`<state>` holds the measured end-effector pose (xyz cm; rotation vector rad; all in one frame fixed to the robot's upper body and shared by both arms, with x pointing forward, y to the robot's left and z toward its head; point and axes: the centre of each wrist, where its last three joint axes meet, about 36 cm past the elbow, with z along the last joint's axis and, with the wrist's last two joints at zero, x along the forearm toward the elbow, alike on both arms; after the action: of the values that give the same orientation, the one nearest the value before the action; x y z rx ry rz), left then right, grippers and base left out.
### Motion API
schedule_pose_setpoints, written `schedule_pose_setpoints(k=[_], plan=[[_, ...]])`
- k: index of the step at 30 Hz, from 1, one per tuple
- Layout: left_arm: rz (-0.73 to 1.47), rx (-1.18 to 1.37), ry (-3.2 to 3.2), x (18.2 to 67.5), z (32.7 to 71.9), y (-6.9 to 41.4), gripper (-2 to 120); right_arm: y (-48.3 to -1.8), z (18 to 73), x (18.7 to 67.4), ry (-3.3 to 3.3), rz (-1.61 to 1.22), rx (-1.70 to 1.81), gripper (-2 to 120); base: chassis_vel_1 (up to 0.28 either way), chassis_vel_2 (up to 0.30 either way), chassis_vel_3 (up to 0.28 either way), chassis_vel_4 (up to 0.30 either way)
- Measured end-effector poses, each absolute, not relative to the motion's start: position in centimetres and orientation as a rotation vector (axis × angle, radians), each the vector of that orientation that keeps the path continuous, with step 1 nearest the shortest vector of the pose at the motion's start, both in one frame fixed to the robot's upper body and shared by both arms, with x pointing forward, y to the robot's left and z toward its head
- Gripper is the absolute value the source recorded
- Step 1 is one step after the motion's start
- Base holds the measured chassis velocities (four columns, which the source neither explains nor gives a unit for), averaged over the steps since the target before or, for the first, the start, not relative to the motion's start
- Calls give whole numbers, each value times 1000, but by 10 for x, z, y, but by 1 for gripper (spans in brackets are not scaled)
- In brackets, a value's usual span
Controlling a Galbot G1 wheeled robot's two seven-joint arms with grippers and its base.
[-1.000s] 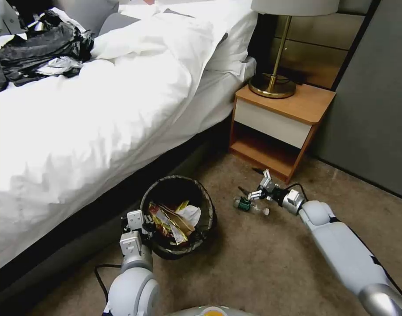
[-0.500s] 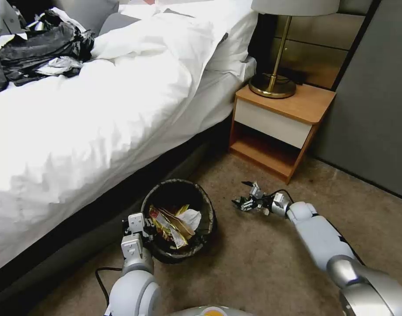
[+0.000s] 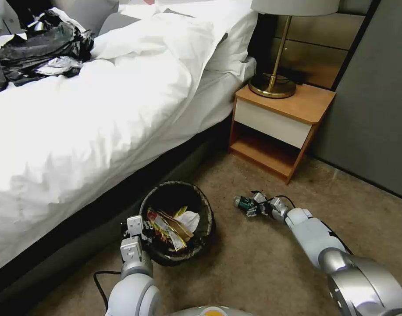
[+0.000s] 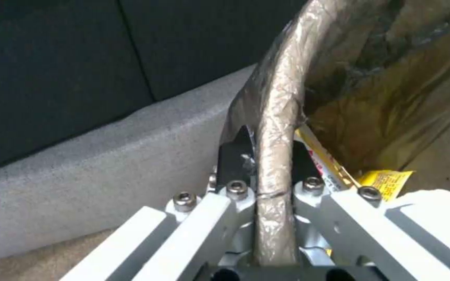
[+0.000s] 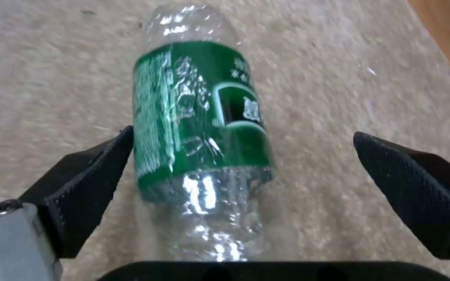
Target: Pick up the trash bin, then pick up the garbage from the floor and place it into the trash bin.
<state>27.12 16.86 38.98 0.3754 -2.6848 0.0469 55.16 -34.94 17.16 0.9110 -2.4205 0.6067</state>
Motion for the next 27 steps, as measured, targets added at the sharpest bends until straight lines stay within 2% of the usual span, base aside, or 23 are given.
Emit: schedule_pose_setpoints(k=[11, 14, 15, 18, 21, 22, 23, 27], plan=[[35, 388, -2678, 265, 388, 171, 0, -341, 167, 552, -2380, 570, 751, 99, 0, 0, 0, 0], [35, 390, -2682, 265, 389, 171, 0, -338, 161, 545, -2377, 538, 740, 88, 0, 0, 0, 0], [35, 390, -2682, 265, 389, 171, 0, -338, 161, 545, -2377, 538, 740, 88, 0, 0, 0, 0], [36, 389, -2685, 266, 390, 171, 0, -335, 156, 539, -2393, 530, 724, 73, 0, 0, 0, 0], [37, 389, -2689, 267, 390, 171, 0, -333, 156, 538, -2403, 534, 721, 67, 0, 0, 0, 0], [37, 388, -2689, 268, 390, 170, 0, -332, 155, 537, -2417, 528, 710, 58, 0, 0, 0, 0], [37, 388, -2689, 268, 390, 170, 0, -332, 155, 537, -2417, 528, 710, 58, 0, 0, 0, 0], [45, 384, -2692, 272, 389, 169, 0, -330, 154, 533, -2448, 490, 674, 41, 0, 0, 0, 0]])
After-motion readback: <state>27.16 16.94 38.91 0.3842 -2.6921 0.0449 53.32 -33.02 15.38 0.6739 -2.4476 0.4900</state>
